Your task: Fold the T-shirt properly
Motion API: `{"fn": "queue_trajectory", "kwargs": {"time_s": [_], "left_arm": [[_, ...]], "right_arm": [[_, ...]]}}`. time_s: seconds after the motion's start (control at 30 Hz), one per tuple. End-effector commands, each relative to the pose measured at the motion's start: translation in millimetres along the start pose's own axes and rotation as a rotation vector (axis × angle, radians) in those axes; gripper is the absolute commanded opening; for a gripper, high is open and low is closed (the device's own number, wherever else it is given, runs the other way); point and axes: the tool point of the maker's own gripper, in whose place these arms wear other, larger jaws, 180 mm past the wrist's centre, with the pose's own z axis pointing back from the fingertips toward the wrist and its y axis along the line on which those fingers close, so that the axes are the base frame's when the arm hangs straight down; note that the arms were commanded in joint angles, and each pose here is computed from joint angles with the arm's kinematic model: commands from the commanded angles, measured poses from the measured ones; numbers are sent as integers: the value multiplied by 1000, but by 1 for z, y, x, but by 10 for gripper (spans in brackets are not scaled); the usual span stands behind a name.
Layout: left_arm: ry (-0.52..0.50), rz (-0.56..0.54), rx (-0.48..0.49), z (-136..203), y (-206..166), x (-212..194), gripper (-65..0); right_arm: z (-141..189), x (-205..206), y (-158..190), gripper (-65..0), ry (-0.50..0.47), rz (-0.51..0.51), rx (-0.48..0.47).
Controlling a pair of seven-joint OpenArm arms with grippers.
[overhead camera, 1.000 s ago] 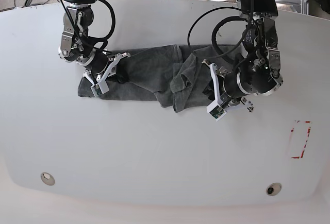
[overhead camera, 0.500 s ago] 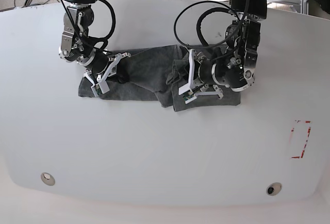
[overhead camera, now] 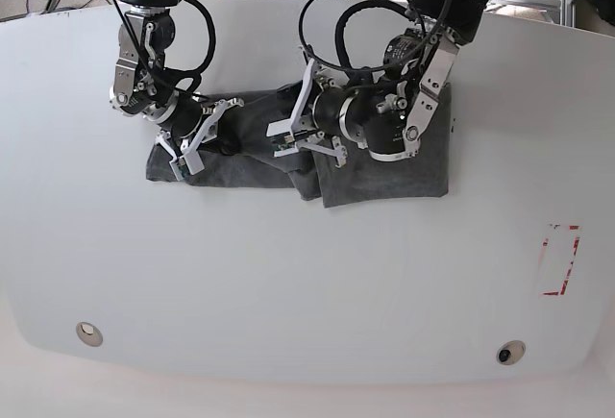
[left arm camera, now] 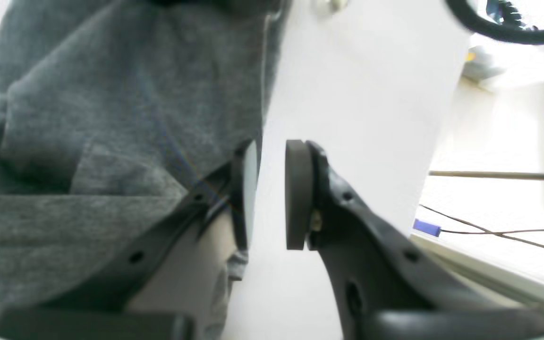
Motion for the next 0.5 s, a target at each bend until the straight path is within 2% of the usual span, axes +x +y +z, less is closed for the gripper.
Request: {"fn": "queue_trajectory", "kwargs": {"time_s": [0.0, 0.17, 0.27, 0.37, 0.47], "left_arm": [[-41, -42, 42, 17, 9, 18, -562], [-111, -40, 189, 60, 39, 23, -562], [-142, 51, 295, 89, 71, 9, -564], [-169, 201, 400, 116, 102, -21, -564], [-193, 305, 477, 134, 121, -45, -564]], "right_arm": [[2, -16, -7, -628, 88, 26, -31], [1, -16, -7, -628, 88, 27, -30], [1, -15, -7, -628, 87, 28, -30], [1, -15, -7, -628, 87, 28, -30], [1, -15, -7, -628, 87, 28, -30]]}}
